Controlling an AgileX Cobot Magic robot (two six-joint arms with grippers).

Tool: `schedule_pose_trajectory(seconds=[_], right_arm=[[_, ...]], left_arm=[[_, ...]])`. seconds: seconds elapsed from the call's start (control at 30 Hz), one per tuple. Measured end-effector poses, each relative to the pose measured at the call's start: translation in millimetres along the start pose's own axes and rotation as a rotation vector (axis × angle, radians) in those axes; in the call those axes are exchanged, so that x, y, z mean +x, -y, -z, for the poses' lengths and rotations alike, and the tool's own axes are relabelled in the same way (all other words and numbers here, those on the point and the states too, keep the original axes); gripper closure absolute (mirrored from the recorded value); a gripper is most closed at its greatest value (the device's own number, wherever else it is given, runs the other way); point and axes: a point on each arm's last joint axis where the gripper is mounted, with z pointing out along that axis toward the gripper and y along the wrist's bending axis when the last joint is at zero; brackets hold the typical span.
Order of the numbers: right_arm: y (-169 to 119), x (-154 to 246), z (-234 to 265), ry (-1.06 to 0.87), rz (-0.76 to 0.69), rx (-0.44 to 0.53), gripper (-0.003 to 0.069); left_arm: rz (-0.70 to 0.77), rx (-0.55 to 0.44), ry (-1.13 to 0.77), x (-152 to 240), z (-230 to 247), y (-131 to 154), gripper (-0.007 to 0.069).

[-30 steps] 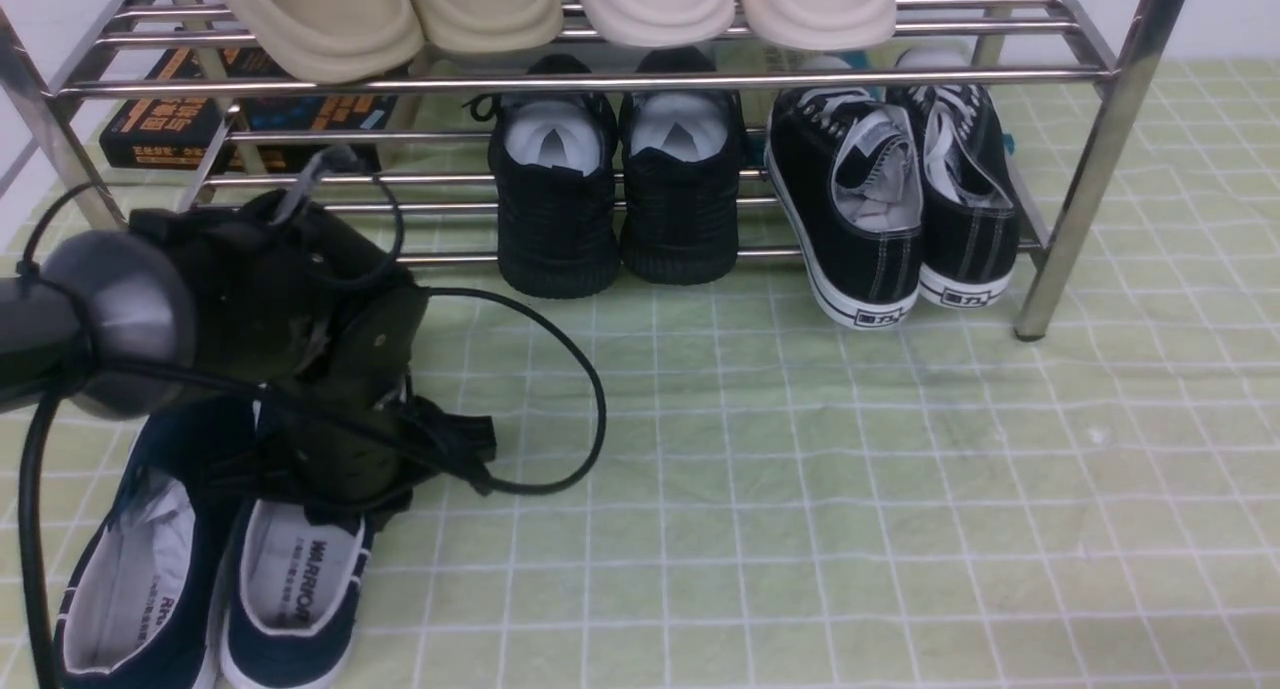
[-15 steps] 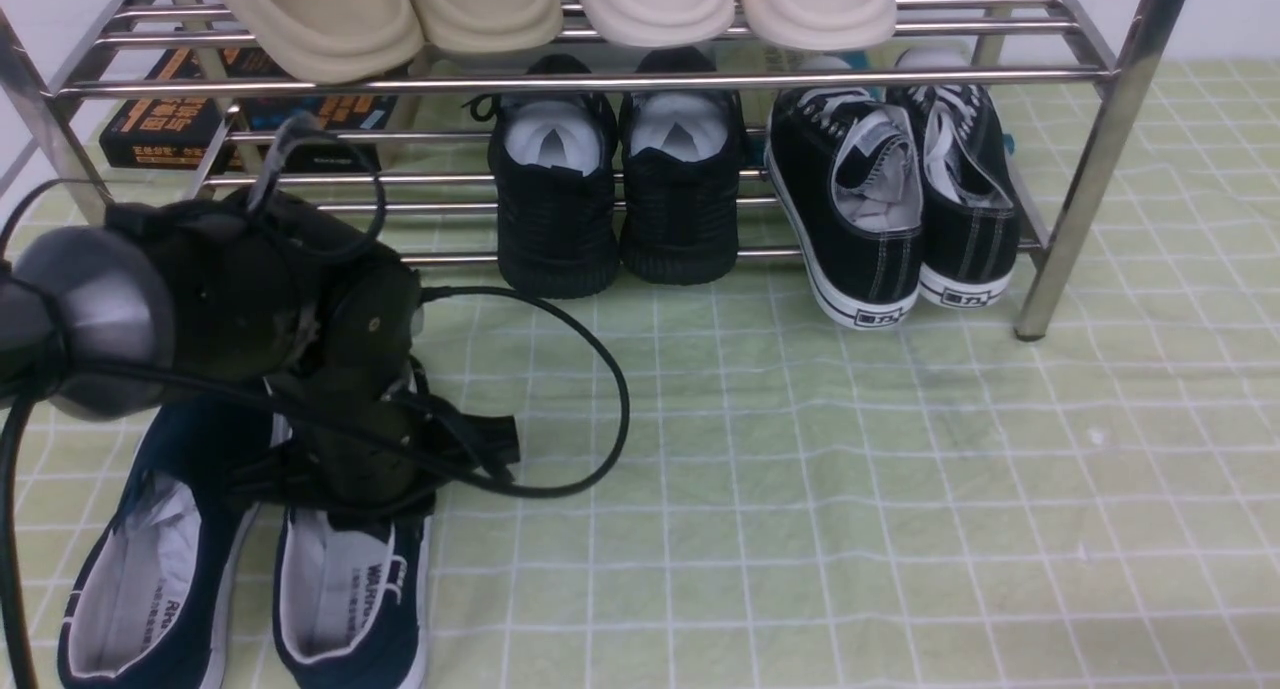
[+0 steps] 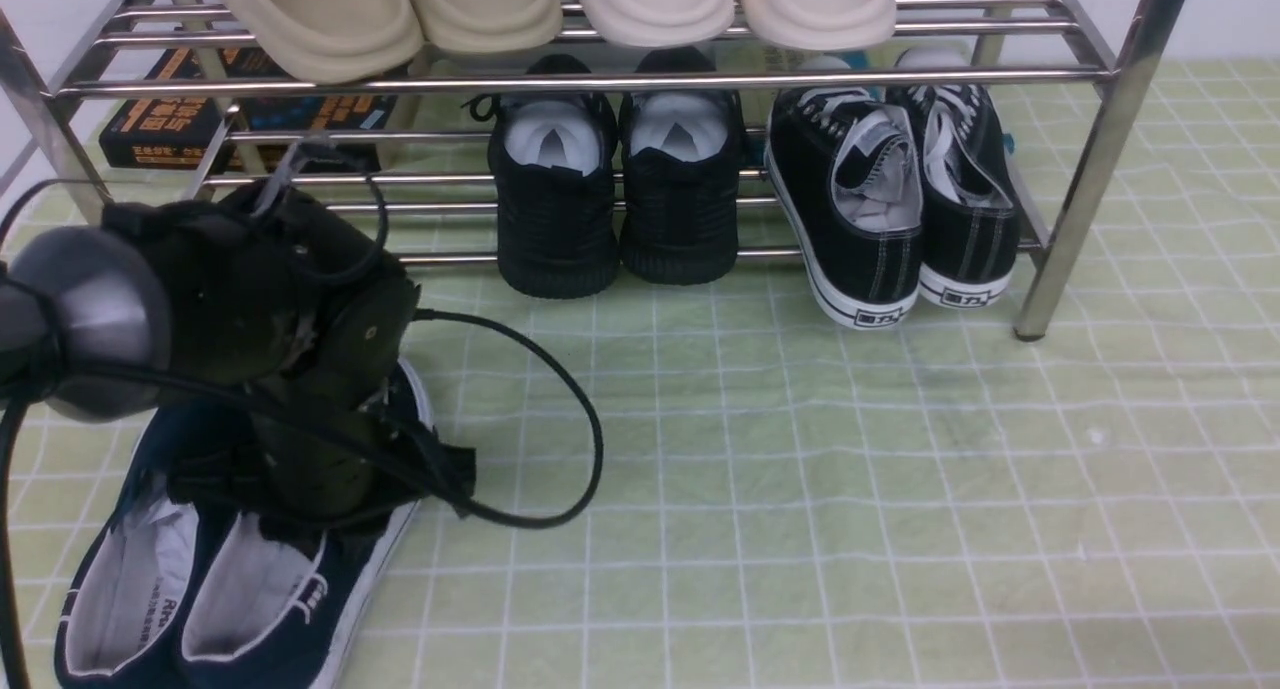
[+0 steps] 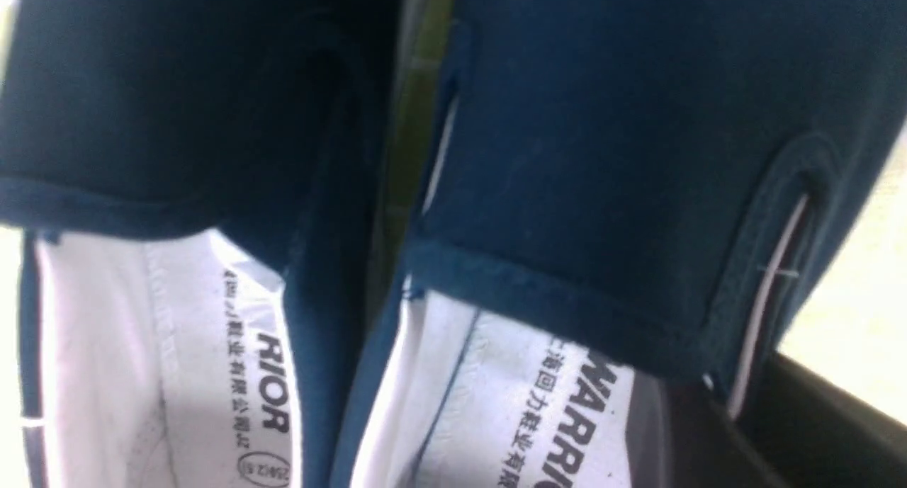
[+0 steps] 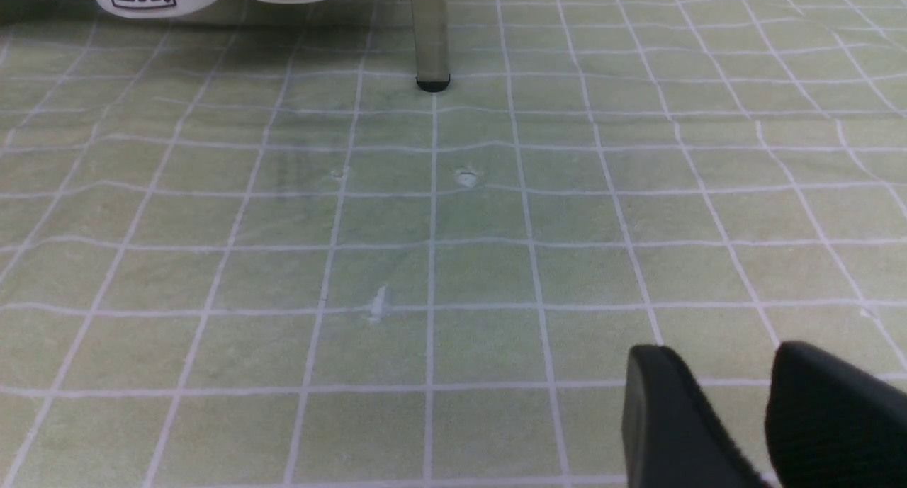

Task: Take the shoes off the shelf with your hand from the green coffee tablecloth.

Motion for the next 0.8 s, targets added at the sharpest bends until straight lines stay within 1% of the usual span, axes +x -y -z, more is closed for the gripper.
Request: schedule_pose_trajectory(seconds=[0.03, 0.13, 0.17, 0.2, 0.3, 0.37, 0.47, 0.5, 0.53, 0.6, 0.67, 0.7, 0.73, 0.77, 0.8], right_arm=[[0.0, 0.0, 0.0, 0.0, 0.0, 0.0, 0.0421], [0.0, 0.0, 0.0, 0.0, 0.0, 0.0, 0.042], [0.0, 0.0, 0.0, 0.0, 0.0, 0.0, 0.042], [0.0, 0.0, 0.0, 0.0, 0.0, 0.0, 0.042], [0.0, 0.0, 0.0, 0.0, 0.0, 0.0, 0.042], [0.0, 0.0, 0.0, 0.0, 0.0, 0.0, 0.042], [0.0, 0.0, 0.0, 0.0, 0.0, 0.0, 0.042], [0.0, 0.0, 0.0, 0.0, 0.0, 0.0, 0.042], [0.0, 0.0, 0.0, 0.0, 0.0, 0.0, 0.042], [0.0, 0.0, 0.0, 0.0, 0.0, 0.0, 0.042], [0.0, 0.0, 0.0, 0.0, 0.0, 0.0, 0.042], [0.0, 0.0, 0.0, 0.0, 0.0, 0.0, 0.042], [0.0, 0.0, 0.0, 0.0, 0.0, 0.0, 0.042], [0.0, 0.0, 0.0, 0.0, 0.0, 0.0, 0.042], [0.0, 0.0, 0.0, 0.0, 0.0, 0.0, 0.042]], left_arm=[[0.0, 0.002, 0.004, -0.1, 1.0, -0.3, 0.0447], [0.012, 0.032, 0.05, -0.8, 14.8, -4.1, 0.0348], [0.014, 0.035, 0.052, -0.7, 15.9, -4.4, 0.0343], [0.024, 0.053, 0.08, -0.1, 26.1, -7.9, 0.0313], [0.029, 0.091, 0.144, 3.8, 52.3, -18.6, 0.03], [0.026, 0.111, 0.179, 8.1, 68.6, -26.4, 0.0316], [-0.012, 0.152, 0.261, 28.5, 112.9, -52.8, 0.0424], [-0.017, 0.151, 0.262, 28.5, 112.9, -52.8, 0.0432], [-0.032, 0.182, 0.305, 44.4, 135.9, -68.8, 0.0511], [-0.052, 0.219, 0.346, 59.6, 150.5, -80.7, 0.0582], [-0.067, 0.284, 0.396, 79.9, 160.8, -91.9, 0.0616], [-0.073, 0.332, 0.43, 92.2, 163.1, -96.8, 0.0624], [-0.076, 0.349, 0.439, 97.6, 162.9, -98.7, 0.0624], [-0.067, 0.438, 0.507, 117.8, 159.8, -104.5, 0.0624], [-0.055, 0.486, 0.55, 127.7, 156.4, -106.9, 0.0624]])
